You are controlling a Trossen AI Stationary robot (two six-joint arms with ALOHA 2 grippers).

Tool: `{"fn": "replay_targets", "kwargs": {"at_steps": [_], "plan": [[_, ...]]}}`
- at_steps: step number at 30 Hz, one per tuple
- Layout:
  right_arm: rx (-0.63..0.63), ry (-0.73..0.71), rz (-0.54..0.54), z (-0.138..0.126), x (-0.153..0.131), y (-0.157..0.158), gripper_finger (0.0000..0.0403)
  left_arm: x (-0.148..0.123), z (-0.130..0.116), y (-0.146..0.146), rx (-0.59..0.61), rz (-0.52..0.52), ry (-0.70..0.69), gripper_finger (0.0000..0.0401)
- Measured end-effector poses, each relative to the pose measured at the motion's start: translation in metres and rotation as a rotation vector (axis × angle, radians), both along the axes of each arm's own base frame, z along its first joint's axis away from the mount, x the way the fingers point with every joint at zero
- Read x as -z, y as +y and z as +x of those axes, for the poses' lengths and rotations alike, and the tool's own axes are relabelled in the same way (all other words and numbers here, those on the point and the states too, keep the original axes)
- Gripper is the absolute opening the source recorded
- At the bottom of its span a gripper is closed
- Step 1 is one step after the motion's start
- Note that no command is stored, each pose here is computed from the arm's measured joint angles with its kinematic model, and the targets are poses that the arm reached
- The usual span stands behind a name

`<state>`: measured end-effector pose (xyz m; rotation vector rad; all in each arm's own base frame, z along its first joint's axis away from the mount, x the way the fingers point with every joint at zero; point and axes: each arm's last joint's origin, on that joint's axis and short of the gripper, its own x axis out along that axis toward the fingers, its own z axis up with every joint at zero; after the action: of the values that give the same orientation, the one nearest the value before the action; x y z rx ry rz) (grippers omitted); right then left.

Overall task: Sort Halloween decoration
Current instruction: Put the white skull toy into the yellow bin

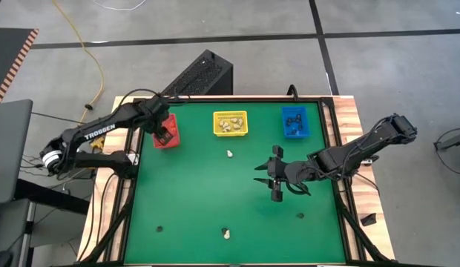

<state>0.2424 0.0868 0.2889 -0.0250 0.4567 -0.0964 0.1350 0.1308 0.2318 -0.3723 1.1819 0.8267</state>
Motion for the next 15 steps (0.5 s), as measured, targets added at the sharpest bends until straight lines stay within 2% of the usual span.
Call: {"fn": "replay_targets", "kwargs": {"at_steps": [2, 4, 7, 9, 12, 15], "plan": [[0.000, 0.002, -0.001, 0.000, 0.000, 0.000, 0.0191, 0.000, 0.001, -0.001, 0.016, -0.033, -0.026, 0.0194], [0.001, 0.009, -0.005, 0.000, 0.001, -0.001, 0.0191, -0.001, 0.003, -0.005, 0.059, -0.115, -0.088, 0.0199], [0.001, 0.017, -0.009, -0.001, 0.001, -0.001, 0.0192, -0.007, 0.015, -0.013, 0.149, -0.236, -0.246, 0.0200], [0.002, 0.016, -0.008, -0.001, 0.001, -0.001, 0.0192, -0.010, 0.029, -0.023, 0.234, -0.272, -0.345, 0.0200], [0.008, 0.016, -0.009, 0.000, 0.001, -0.002, 0.0192, -0.012, 0.059, -0.050, 0.412, -0.255, -0.425, 0.0194], [0.008, 0.017, -0.008, 0.000, 0.001, -0.002, 0.0192, -0.006, 0.091, -0.084, 0.604, -0.143, -0.478, 0.0189]]}}
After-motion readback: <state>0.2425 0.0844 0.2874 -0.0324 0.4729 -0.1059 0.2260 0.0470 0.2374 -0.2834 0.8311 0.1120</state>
